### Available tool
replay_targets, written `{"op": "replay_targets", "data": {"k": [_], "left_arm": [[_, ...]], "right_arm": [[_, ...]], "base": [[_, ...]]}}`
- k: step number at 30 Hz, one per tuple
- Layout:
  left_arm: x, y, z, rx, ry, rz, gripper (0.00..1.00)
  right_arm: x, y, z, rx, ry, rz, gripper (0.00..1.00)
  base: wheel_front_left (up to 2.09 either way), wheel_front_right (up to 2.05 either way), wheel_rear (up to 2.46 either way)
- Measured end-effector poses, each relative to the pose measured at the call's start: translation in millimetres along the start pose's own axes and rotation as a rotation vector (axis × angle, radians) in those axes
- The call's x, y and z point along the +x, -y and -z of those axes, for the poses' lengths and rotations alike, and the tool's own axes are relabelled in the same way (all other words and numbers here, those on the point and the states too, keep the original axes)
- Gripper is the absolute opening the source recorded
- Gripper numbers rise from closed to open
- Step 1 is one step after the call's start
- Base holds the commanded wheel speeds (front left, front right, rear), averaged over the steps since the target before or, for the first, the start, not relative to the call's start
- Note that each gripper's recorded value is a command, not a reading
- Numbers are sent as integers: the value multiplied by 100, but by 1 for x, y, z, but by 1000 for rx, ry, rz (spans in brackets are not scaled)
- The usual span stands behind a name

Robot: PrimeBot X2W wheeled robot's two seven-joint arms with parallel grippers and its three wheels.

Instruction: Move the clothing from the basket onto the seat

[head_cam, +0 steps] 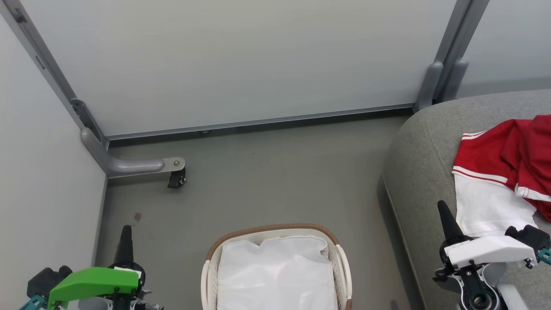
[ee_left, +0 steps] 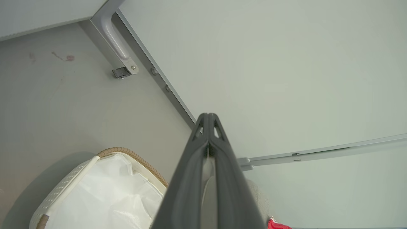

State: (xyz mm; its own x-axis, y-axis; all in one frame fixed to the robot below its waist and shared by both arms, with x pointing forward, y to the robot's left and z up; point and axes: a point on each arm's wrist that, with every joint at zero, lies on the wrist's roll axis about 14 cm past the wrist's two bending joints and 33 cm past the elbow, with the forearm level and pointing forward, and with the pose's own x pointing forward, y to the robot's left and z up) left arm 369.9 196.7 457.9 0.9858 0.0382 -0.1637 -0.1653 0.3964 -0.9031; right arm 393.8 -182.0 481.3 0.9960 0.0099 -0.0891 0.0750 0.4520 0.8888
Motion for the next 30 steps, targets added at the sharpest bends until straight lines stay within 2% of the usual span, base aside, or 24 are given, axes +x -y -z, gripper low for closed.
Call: {"op": "replay_targets", "data": {"k": [30], "left_arm": [[6, 21, -11, -238, 0, 74, 0]], "right_arm": [[-3, -7, -14, 268, 17, -35, 0]], "base": [[0, 0, 0]]}}
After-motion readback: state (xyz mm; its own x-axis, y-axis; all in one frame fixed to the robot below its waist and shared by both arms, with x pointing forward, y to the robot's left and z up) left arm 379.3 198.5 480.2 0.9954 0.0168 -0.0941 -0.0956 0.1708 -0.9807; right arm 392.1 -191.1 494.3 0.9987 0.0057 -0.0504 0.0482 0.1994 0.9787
